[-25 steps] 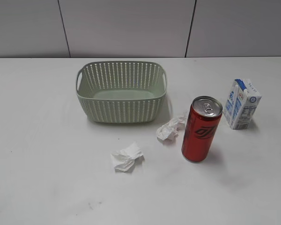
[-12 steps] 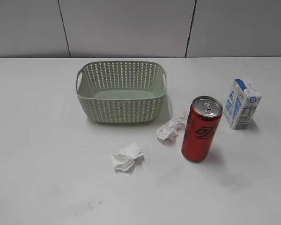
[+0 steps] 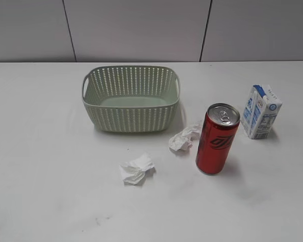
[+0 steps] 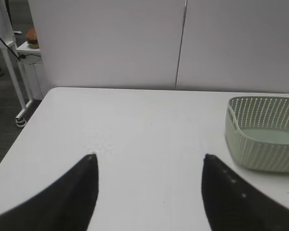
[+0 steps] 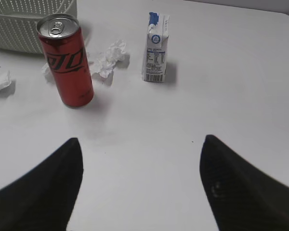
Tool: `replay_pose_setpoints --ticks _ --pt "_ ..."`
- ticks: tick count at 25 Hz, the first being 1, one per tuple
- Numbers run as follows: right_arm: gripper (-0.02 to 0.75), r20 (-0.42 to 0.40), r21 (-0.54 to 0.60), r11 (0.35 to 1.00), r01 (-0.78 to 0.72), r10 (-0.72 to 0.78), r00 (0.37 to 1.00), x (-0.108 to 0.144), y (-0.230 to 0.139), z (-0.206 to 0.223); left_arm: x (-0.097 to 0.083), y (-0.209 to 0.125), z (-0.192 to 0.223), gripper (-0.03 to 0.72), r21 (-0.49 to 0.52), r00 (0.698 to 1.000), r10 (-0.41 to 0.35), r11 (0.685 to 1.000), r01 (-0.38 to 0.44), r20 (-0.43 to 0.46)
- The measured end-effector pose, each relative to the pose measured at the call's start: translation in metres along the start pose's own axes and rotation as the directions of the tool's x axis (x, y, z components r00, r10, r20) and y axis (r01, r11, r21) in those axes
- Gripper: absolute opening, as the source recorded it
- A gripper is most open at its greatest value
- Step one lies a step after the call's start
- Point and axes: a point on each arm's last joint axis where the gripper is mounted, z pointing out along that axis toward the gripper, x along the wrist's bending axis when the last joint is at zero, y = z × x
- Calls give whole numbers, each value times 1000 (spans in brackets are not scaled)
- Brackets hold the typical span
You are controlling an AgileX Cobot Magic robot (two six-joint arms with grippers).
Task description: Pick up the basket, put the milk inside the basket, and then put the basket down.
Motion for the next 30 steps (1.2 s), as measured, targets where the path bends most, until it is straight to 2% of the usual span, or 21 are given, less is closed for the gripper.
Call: replay_pose_setpoints --ticks 8,14,21,26,30 --pt "591 0 -1 1000 0 0 1000 0 0 0 2 34 57 508 163 999 -43 986 41 6" --pt "591 0 -1 1000 0 0 1000 0 0 0 5 56 118 508 340 997 -74 938 69 1" --pt "591 0 -2 1000 0 0 1000 0 0 0 10 74 188 510 448 997 -82 891 75 -3" --pt "591 0 -2 1000 0 0 1000 0 0 0 9 83 234 591 494 996 -93 867 73 17" --pt "591 0 -3 1000 0 0 1000 0 0 0 -3 87 268 629 547 994 -94 836 46 61"
